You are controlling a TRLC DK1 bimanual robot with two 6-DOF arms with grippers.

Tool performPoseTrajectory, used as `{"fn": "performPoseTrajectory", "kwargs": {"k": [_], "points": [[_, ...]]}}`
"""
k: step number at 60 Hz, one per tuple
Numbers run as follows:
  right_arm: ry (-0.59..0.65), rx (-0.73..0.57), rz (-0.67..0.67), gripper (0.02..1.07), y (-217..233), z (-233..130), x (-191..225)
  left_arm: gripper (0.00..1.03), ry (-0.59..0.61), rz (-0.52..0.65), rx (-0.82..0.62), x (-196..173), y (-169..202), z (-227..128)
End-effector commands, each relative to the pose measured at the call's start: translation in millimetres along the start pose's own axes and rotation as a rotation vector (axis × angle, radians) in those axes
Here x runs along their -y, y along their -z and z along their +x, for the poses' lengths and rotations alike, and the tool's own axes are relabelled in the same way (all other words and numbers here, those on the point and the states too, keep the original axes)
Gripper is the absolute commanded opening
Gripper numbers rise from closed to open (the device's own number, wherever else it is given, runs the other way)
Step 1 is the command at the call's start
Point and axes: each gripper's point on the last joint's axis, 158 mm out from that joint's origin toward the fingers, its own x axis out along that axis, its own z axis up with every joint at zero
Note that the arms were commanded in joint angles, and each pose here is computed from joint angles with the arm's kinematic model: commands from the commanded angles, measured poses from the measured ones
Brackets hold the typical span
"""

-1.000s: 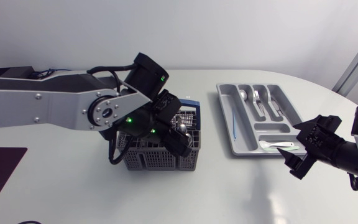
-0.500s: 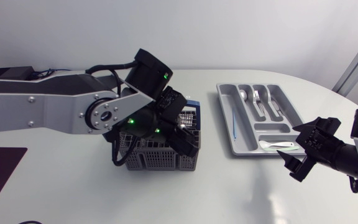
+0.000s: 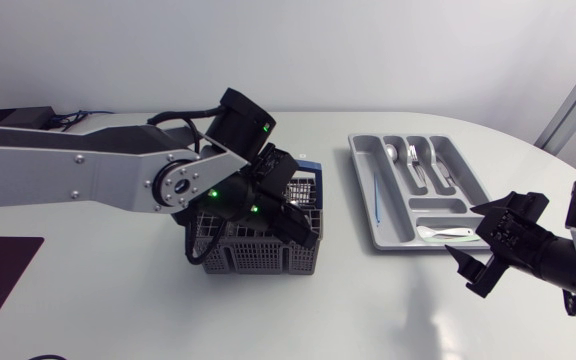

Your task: Unload the cutlery basket into the drawer organizer.

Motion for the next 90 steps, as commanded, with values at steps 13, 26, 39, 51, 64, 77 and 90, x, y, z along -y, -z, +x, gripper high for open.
{"fn": "performPoseTrajectory", "kwargs": {"k": [13, 26, 39, 51, 64, 77, 90], "points": [[-0.014, 0.004, -0.025, 1.02, 0.8, -1.9, -10.3, 0.03, 0.022, -0.023, 0.013, 3.1, 5.7, -9.1], [-0.024, 0.005, -0.031, 1.02, 0.8, -1.3, -14.8, 0.03, 0.073, -0.033, 0.087, 5.8, -7.7, -30.9], [-0.022, 0.01, -0.035, 1.02, -0.1, -2.2, -14.9, 0.03, 0.142, -0.054, 0.158, 8.4, -20.9, -54.0], [-0.006, 0.025, -0.043, 1.02, -4.7, -4.8, -10.6, 0.03, 0.267, -0.083, 0.232, 14.0, -29.7, -77.7], [0.004, 0.079, -0.028, 1.02, -24.1, -15.3, -0.7, 0.03, 0.347, -0.02, 0.34, 35.6, -43.2, -117.1], [-0.074, 0.17, 0.023, 1.02, -54.8, -33.0, 1.8, 0.03, 0.453, 0.14, 0.396, 70.7, -57.8, -142.5], [-0.259, 0.288, 0.089, 1.02, -88.1, -56.5, -9.3, 0.03, 0.55, 0.351, 0.396, 87.1, -60.6, -136.0]]}}
